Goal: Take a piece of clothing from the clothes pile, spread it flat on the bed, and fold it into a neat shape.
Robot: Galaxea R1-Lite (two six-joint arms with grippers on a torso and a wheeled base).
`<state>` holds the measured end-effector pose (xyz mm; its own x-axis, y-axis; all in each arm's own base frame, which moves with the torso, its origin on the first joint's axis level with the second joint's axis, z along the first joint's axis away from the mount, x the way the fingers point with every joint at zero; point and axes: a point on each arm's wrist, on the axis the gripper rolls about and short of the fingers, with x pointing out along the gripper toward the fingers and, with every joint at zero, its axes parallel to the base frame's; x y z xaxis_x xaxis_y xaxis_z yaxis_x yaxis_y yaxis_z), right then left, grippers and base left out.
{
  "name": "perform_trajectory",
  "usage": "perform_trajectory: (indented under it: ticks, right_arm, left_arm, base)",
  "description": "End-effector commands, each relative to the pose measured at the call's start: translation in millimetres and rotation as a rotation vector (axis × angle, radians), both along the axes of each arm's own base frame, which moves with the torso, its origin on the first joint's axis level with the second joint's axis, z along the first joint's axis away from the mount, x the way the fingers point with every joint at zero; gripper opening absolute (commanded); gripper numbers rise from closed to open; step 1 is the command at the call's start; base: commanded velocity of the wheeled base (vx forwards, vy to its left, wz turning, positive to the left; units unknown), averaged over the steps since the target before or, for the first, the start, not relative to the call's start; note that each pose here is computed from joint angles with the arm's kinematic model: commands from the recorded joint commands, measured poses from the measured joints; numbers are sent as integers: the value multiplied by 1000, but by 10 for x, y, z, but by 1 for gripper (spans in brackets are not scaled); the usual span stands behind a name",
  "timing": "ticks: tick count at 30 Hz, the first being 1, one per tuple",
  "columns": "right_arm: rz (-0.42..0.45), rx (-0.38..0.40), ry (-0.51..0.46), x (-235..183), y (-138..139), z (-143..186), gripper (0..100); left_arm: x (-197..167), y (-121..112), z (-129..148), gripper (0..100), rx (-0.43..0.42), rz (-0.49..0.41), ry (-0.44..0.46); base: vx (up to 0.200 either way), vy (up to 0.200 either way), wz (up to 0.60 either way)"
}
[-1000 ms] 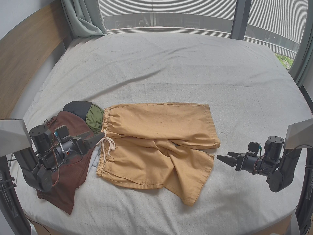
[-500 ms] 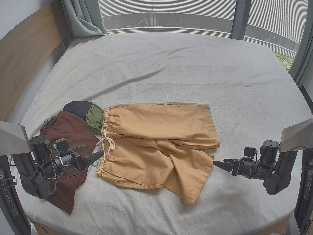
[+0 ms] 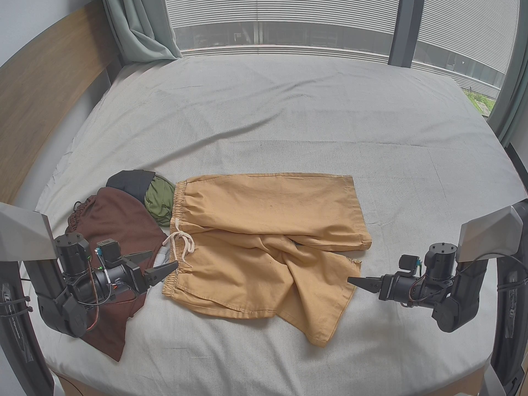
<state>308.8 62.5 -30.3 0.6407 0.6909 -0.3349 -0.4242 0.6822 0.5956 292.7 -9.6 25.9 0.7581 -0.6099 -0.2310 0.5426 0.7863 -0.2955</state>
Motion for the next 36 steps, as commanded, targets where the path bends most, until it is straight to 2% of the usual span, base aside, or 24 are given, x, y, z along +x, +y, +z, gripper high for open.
perform_trajectory:
  ticks: [1,7,8,18,29,36]
  right_arm:
    - [5,-3,19,35,25,-115,100]
    - [3,-1,10,82,33,-135,100]
    - [6,1,9,85,38,-133,0]
    - [14,3,3,121,75,-159,0]
    - [-60,-1,-39,180,-114,-37,0]
    - [-69,4,-81,282,-119,1,0]
  left_arm:
    - [4,1,-17,100,0,0,5]
    - [4,1,-17,100,0,-1,4]
    - [4,1,-17,100,0,-1,4]
    - [-3,1,-21,100,1,-3,6]
    - [-7,-13,-18,100,-1,-9,7]
    - [-18,-31,-27,100,-3,-16,15]
  base:
    - [0,0,0]
    - [0,0,0]
    - [0,0,0]
    - [0,0,0]
    - [0,0,0]
    - [0,0,0]
